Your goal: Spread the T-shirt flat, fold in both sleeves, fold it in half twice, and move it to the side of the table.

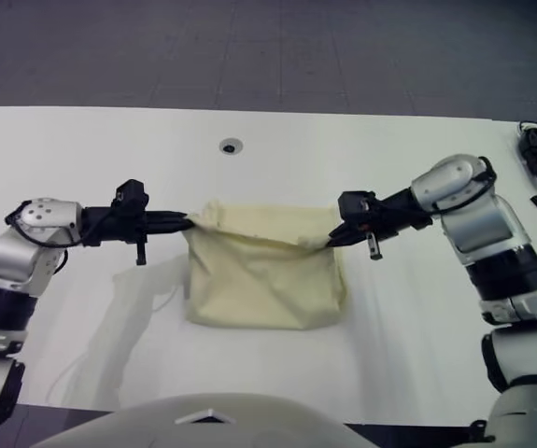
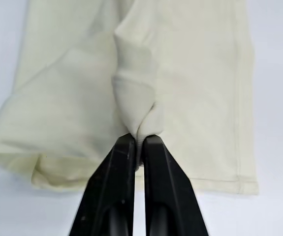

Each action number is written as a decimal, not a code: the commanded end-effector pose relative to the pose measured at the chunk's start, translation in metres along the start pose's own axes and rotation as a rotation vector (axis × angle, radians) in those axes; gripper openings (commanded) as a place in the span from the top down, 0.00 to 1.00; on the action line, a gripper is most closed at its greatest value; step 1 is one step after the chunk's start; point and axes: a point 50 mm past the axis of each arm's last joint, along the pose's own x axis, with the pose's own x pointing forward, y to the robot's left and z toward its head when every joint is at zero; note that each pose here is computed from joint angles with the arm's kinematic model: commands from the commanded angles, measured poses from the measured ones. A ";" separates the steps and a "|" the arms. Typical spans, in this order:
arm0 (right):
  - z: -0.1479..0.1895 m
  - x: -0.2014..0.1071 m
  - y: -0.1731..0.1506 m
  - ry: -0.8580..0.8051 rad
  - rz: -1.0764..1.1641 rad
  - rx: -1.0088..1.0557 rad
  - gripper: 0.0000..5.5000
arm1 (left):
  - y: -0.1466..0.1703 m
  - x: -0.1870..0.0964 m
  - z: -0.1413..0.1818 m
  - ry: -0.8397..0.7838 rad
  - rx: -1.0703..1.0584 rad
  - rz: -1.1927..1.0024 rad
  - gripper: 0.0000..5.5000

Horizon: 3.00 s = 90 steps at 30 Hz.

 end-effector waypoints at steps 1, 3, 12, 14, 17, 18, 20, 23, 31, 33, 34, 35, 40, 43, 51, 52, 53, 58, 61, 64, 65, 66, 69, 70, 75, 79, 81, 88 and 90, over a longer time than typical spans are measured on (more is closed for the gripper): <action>-0.007 0.007 -0.014 0.045 -0.036 0.017 0.99 | 0.014 0.004 -0.007 0.045 0.002 0.075 1.00; -0.016 0.007 -0.014 0.069 -0.046 0.027 0.99 | 0.013 0.011 -0.010 0.062 0.027 0.062 1.00; -0.019 -0.009 -0.019 0.050 -0.052 0.070 0.99 | 0.015 0.041 0.001 -0.007 0.149 0.064 1.00; -0.018 -0.011 -0.021 0.047 -0.056 0.075 0.99 | 0.015 0.044 0.003 -0.028 0.170 0.071 1.00; -0.017 -0.015 -0.022 0.032 -0.062 0.082 0.99 | 0.016 0.049 0.011 -0.085 0.196 0.083 1.00; -0.017 -0.016 -0.022 0.026 -0.066 0.086 0.99 | 0.016 0.051 0.013 -0.097 0.200 0.085 1.00; -0.018 -0.017 -0.024 0.028 -0.087 0.089 0.99 | 0.017 0.054 0.015 -0.097 0.210 0.087 1.00; -0.017 -0.020 -0.025 0.013 -0.099 0.095 0.99 | 0.017 0.060 0.016 -0.102 0.226 0.077 1.00; -0.014 -0.031 -0.021 -0.027 -0.087 0.113 0.99 | 0.016 0.062 0.015 -0.125 0.235 0.062 1.00; -0.015 -0.033 -0.019 -0.035 -0.079 0.121 0.99 | 0.015 0.062 0.010 -0.106 0.241 0.058 1.00; -0.015 -0.034 -0.019 -0.037 -0.076 0.122 0.99 | 0.016 0.062 0.008 -0.099 0.243 0.060 1.00; -0.015 -0.036 -0.018 -0.039 -0.075 0.125 0.99 | 0.016 0.063 0.007 -0.089 0.247 0.063 1.00; -0.022 -0.037 -0.020 -0.025 -0.094 0.154 0.99 | 0.016 0.068 -0.002 -0.058 0.251 0.085 1.00; -0.027 -0.031 -0.019 -0.009 -0.095 0.166 0.99 | 0.016 0.074 -0.005 -0.055 0.252 0.095 1.00; -0.037 -0.006 -0.029 -0.007 -0.200 0.195 0.93 | 0.017 0.092 -0.004 -0.087 0.273 0.196 0.73; -0.037 -0.003 -0.030 -0.016 -0.209 0.192 0.89 | 0.017 0.093 -0.004 -0.092 0.274 0.205 0.68; -0.037 -0.001 -0.031 -0.024 -0.220 0.189 0.87 | 0.017 0.093 -0.003 -0.100 0.277 0.218 0.66; -0.040 0.006 -0.037 -0.073 -0.361 0.164 0.72 | 0.018 0.095 -0.002 -0.127 0.291 0.275 0.51; -0.047 0.008 -0.035 -0.051 -0.374 0.186 0.65 | 0.017 0.095 -0.003 -0.124 0.307 0.292 0.43; -0.051 0.004 -0.037 -0.050 -0.420 0.208 0.56 | 0.021 0.094 -0.005 -0.100 0.328 0.344 0.34; -0.052 0.002 -0.037 -0.047 -0.442 0.210 0.52 | 0.023 0.093 -0.006 -0.087 0.337 0.371 0.30; -0.053 0.001 -0.038 -0.042 -0.461 0.207 0.49 | 0.026 0.093 -0.007 -0.075 0.345 0.395 0.26; -0.053 0.002 -0.041 -0.039 -0.508 0.187 0.41 | 0.030 0.092 -0.011 -0.021 0.384 0.452 0.18; -0.053 0.002 -0.041 -0.040 -0.520 0.178 0.38 | 0.031 0.092 -0.014 0.003 0.399 0.461 0.15; -0.045 0.005 -0.039 -0.096 -0.577 0.126 0.23 | 0.040 0.088 -0.020 0.104 0.489 0.564 0.02; -0.036 0.008 -0.032 -0.141 -0.599 0.082 0.11 | 0.046 0.086 -0.016 0.099 0.512 0.622 0.02; -0.031 0.010 -0.029 -0.159 -0.614 0.063 0.05 | 0.045 0.087 -0.015 0.085 0.519 0.629 0.02; -0.005 0.024 -0.012 -0.235 -0.609 -0.037 0.02 | 0.044 0.092 0.000 -0.031 0.541 0.688 0.02; -0.001 0.032 -0.006 -0.242 -0.596 -0.058 0.02 | 0.044 0.093 0.005 -0.060 0.546 0.696 0.02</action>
